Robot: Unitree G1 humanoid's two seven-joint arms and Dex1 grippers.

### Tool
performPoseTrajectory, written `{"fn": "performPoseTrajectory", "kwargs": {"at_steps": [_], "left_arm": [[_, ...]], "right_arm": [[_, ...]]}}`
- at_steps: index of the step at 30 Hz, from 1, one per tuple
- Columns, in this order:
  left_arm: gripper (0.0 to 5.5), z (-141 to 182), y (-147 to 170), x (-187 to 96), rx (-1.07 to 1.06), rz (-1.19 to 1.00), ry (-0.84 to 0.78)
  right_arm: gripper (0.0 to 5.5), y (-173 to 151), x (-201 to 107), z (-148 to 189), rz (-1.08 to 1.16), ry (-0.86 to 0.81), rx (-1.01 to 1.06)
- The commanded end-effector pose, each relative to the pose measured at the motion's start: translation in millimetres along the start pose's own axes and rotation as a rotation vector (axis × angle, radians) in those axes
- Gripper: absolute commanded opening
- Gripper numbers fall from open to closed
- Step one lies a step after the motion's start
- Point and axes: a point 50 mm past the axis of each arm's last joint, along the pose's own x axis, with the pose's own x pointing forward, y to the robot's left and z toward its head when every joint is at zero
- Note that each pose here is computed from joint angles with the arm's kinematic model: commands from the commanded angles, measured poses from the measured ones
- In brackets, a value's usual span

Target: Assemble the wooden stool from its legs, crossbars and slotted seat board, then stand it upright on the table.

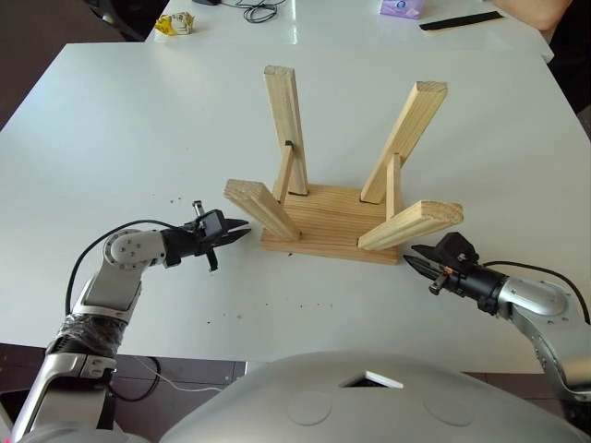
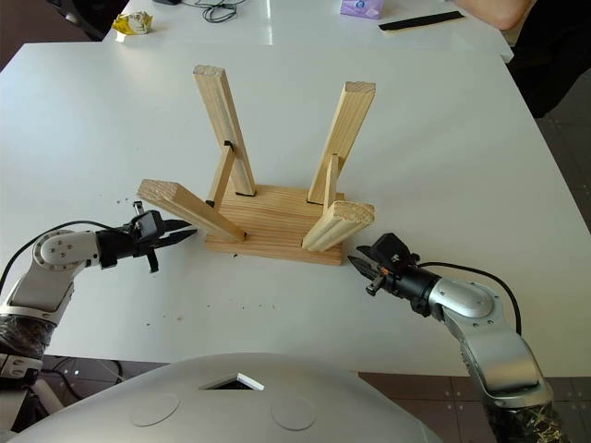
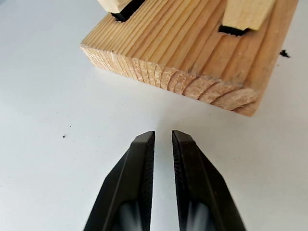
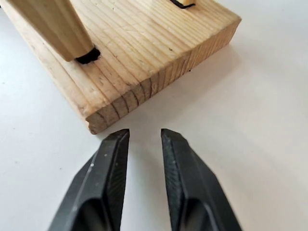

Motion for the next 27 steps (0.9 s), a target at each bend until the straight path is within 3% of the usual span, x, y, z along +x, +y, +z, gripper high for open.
{"fn": "performPoseTrajectory", "kwargs": {"at_steps": [1, 8, 13, 20, 27], "left_arm": [[0.73, -8, -6, 4, 0.053, -0.033, 0.041], [0.73, -6, -33, 13, 0.135, -0.163, 0.024], [0.73, 9, -35, 15, 0.136, -0.18, -0.025], [0.73, 19, -34, 4, 0.116, -0.155, -0.039], [0.73, 34, -52, -26, 0.069, -0.168, -0.041]], "right_arm": [[1.19, 3, 5, 2, 0.004, -0.004, -0.026], [1.19, 10, 12, 7, 0.034, -0.017, -0.049], [1.19, 21, 9, 8, 0.05, -0.02, -0.043], [1.19, 31, 1, 19, 0.057, -0.049, -0.046], [1.19, 46, -21, 30, 0.048, -0.066, -0.035]]}}
